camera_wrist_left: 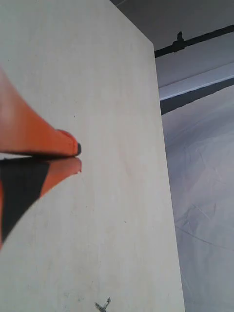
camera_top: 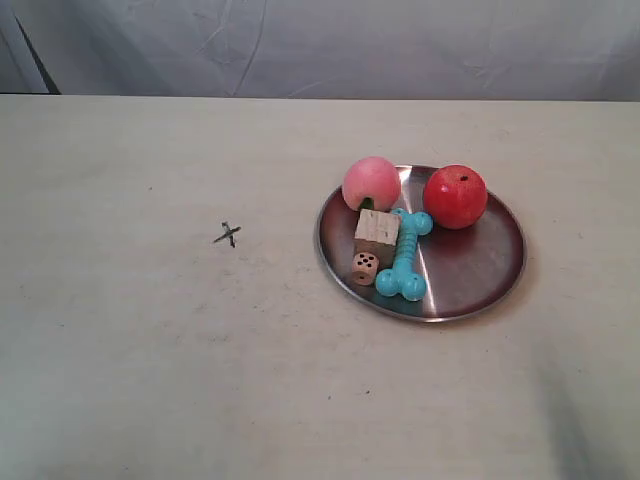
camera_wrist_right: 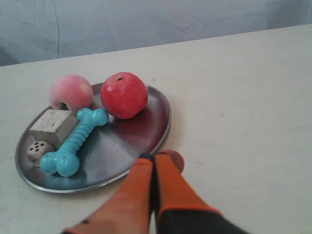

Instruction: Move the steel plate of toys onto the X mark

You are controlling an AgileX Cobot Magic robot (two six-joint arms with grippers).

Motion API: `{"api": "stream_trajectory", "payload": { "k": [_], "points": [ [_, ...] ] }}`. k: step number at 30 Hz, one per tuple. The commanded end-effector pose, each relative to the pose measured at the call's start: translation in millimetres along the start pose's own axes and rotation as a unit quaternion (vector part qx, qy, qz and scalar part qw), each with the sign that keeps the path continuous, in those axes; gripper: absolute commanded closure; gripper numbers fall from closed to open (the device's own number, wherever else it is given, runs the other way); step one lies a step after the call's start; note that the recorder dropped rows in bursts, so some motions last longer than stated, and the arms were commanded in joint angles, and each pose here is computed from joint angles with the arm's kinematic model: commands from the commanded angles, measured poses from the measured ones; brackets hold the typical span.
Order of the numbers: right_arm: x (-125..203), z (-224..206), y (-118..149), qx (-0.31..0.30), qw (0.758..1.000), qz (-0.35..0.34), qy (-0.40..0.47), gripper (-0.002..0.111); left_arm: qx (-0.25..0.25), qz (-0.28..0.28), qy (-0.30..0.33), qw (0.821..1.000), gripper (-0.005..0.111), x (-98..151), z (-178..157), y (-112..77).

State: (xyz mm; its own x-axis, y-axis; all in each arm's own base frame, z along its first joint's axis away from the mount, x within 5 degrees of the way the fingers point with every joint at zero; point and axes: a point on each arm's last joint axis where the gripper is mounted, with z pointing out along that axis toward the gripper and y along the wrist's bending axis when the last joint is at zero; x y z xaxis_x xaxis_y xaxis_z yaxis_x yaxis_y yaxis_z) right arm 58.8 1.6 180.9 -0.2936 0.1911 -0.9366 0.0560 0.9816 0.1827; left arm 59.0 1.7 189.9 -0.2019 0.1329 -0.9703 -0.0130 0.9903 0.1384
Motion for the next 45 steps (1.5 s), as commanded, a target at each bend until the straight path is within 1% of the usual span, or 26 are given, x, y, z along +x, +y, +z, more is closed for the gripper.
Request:
{"api": "stream_trajectory", "payload": {
  "k": [1, 9, 12, 14, 15, 17, 20, 21, 23, 25, 26, 28, 30, 31, 41, 45],
  "points": [
    [-0.5, -0.2, -0.3, 0.002, 1.000, -0.001, -0.006, 0.107, 0.003, -0.001, -0.002, 1.000, 0.106, 1.0, -0.3, -0.5],
    [-0.7, -0.2, -0.5, 0.003, 1.000, -0.004, -0.007, 0.107, 0.003, -0.001, -0.002, 1.000, 0.106, 1.0, -0.3, -0.5],
    [-4.0, -0.3, -0.7, 0.005, 1.000, -0.011, -0.025, 0.107, 0.003, -0.001, -0.002, 1.000, 0.106, 1.0, -0.3, -0.5],
    [-7.3, -0.5, 0.2, -0.001, 0.999, 0.008, -0.043, 0.107, 0.003, -0.001, -0.002, 1.000, 0.106, 1.0, -0.3, -0.5],
    [-9.3, -0.7, 1.1, -0.007, 0.998, 0.030, -0.055, 0.107, 0.003, -0.001, -0.002, 1.000, 0.106, 1.0, -0.3, -0.5],
    [-13.4, -1.3, 2.9, -0.023, 0.992, 0.096, -0.076, 0.107, 0.002, 0.005, -0.002, 1.000, 0.106, 1.0, -0.3, -0.3],
    [-18.6, -2.4, 5.3, -0.054, 0.964, 0.240, -0.096, 0.107, -0.006, 0.038, 0.000, 0.999, 0.106, 1.3, -0.4, 1.1],
    [-19.4, -2.6, 5.8, -0.061, 0.954, 0.275, -0.098, 0.107, -0.010, 0.056, 0.001, 0.998, 0.106, 1.4, -0.4, 1.9],
    [-20.1, -2.8, 6.8, -0.073, 0.937, 0.329, -0.096, 0.107, -0.016, 0.078, 0.002, 0.997, 0.106, 1.5, -0.4, 2.9],
    [-20.2, -2.9, 7.6, -0.080, 0.927, 0.355, -0.093, 0.107, -0.019, 0.090, 0.002, 0.996, 0.106, 1.4, -0.4, 3.4],
    [-20.2, -2.9, 7.6, -0.080, 0.926, 0.357, -0.092, 0.107, -0.020, 0.096, 0.002, 0.995, 0.106, 1.4, -0.4, 3.7],
    [-20.2, -2.9, 7.6, -0.080, 0.926, 0.357, -0.092, 0.107, -0.027, 0.127, -0.002, 0.992, 0.106, 0.3, -0.5, 5.0],
    [-20.2, -2.9, 7.6, -0.080, 0.926, 0.357, -0.092, 0.107, -0.036, 0.161, -0.016, 0.986, 0.106, -2.6, -0.6, 6.1],
    [-20.2, -2.9, 7.6, -0.081, 0.925, 0.358, -0.092, 0.107, -0.039, 0.170, -0.025, 0.984, 0.106, -4.4, -0.7, 6.3],
    [-19.7, -3.1, 9.8, -0.095, 0.926, 0.357, -0.083, 0.107, -0.047, 0.181, -0.125, 0.974, 0.106, -22.4, -3.6, 4.3],
    [-19.6, -3.1, 10.1, -0.097, 0.926, 0.356, -0.081, 0.107, -0.050, 0.194, -0.161, 0.966, 0.106, -28.8, -5.5, 3.2]
  ]
}}
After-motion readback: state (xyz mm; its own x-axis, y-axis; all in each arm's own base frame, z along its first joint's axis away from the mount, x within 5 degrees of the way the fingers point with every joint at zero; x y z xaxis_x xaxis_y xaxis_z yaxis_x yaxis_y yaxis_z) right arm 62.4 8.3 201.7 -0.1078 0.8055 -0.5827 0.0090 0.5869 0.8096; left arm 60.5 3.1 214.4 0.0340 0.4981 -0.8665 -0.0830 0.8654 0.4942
